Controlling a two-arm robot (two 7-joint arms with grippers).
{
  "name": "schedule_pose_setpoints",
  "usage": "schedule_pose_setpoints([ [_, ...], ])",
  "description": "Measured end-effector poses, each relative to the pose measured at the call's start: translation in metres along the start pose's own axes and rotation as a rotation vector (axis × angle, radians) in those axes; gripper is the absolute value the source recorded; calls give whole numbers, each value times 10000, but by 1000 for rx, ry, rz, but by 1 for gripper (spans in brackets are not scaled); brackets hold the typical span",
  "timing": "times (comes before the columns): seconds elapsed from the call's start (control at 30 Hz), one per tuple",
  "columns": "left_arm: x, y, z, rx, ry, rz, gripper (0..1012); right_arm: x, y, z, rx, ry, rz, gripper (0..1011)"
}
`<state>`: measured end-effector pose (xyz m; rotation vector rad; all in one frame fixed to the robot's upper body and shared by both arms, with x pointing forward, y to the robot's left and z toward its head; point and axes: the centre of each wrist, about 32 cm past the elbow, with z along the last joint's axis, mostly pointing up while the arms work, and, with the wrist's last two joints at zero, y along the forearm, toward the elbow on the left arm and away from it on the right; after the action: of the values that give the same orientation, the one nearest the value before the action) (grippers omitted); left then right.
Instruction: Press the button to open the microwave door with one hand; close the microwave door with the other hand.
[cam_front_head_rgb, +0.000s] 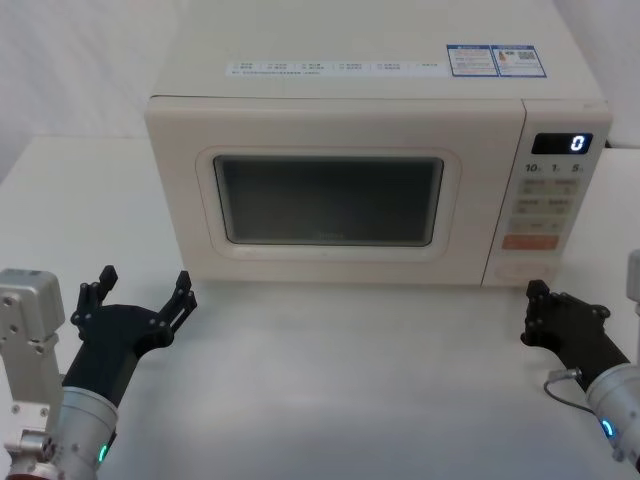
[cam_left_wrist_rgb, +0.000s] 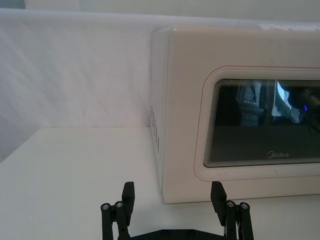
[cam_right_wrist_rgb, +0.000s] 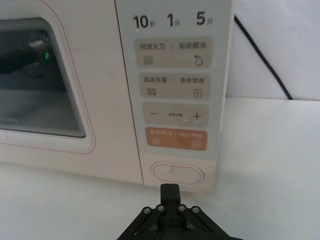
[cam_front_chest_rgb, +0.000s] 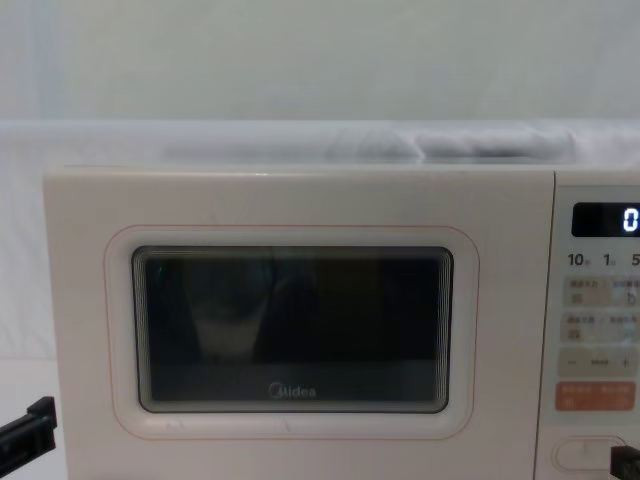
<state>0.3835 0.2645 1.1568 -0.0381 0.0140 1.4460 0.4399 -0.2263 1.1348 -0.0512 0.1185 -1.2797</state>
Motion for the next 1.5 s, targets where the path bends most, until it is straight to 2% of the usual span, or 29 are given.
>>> schedule_pose_setpoints([
  [0.2,0,0,0,0,0,0,1001,5,121,-38,-10,-27,0,0],
  [0.53,0,0,0,0,0,0,1001,-64,291,-76,6,-56,-1,0],
  [0.93,0,0,0,0,0,0,1001,-80,346,-147,22,-24,-34,0],
  [1.5,0,0,0,0,0,0,1001,-78,346,-172,23,20,-56,0],
])
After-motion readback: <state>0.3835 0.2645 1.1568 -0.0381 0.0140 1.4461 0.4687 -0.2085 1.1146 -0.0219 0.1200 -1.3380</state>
